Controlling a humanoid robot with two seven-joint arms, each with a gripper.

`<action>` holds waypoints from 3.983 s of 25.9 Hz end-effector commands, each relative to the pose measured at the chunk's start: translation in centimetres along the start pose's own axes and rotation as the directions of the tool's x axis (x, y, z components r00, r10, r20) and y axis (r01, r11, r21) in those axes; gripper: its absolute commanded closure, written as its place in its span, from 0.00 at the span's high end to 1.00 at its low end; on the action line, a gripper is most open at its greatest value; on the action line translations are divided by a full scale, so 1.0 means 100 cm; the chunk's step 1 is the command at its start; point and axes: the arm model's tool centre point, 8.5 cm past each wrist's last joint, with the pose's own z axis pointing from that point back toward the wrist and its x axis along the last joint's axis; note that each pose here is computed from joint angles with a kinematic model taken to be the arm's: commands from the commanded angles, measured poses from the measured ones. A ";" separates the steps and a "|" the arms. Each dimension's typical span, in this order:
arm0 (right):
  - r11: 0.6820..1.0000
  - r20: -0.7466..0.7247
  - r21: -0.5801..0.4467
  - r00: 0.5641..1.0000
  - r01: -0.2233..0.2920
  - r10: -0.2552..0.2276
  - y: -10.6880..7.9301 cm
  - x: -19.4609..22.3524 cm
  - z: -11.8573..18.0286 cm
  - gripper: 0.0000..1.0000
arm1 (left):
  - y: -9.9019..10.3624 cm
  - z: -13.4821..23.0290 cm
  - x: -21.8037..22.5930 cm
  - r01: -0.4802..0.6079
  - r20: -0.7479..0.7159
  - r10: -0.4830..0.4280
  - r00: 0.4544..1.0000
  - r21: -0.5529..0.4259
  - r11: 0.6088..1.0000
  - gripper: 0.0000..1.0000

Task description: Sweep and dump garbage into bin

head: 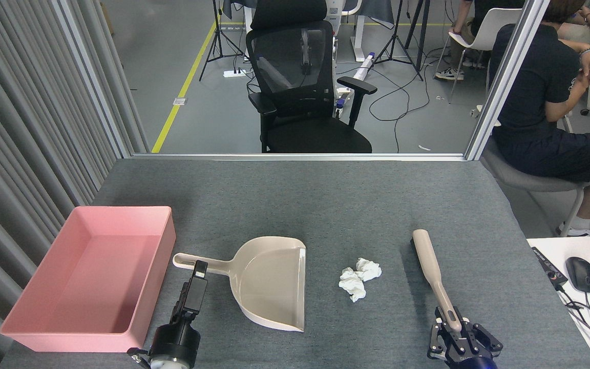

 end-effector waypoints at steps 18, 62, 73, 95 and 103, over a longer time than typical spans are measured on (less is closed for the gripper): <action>1.000 0.010 -0.012 1.000 0.006 -0.006 -0.003 0.001 0.000 0.16 | -0.002 0.001 -0.005 -0.001 -0.015 0.001 1.000 -0.007 1.000 0.99; 0.998 0.018 -0.054 1.000 0.013 -0.012 -0.016 0.003 0.001 0.15 | -0.002 -0.073 -0.059 -0.056 -0.160 0.049 0.986 -0.039 0.998 0.96; 0.999 0.019 -0.053 1.000 0.010 -0.009 -0.016 0.002 0.001 0.16 | -0.002 -0.069 -0.067 -0.126 -0.160 0.124 0.979 0.000 0.992 0.72; 0.999 0.018 -0.053 1.000 0.007 -0.006 -0.016 0.001 0.001 0.17 | -0.009 -0.079 -0.063 -0.167 -0.123 0.160 0.980 -0.053 0.985 0.49; 0.998 0.019 -0.057 1.000 0.011 -0.010 -0.017 0.002 0.000 0.17 | -0.012 -0.080 -0.061 -0.169 -0.113 0.157 0.981 -0.096 0.981 0.40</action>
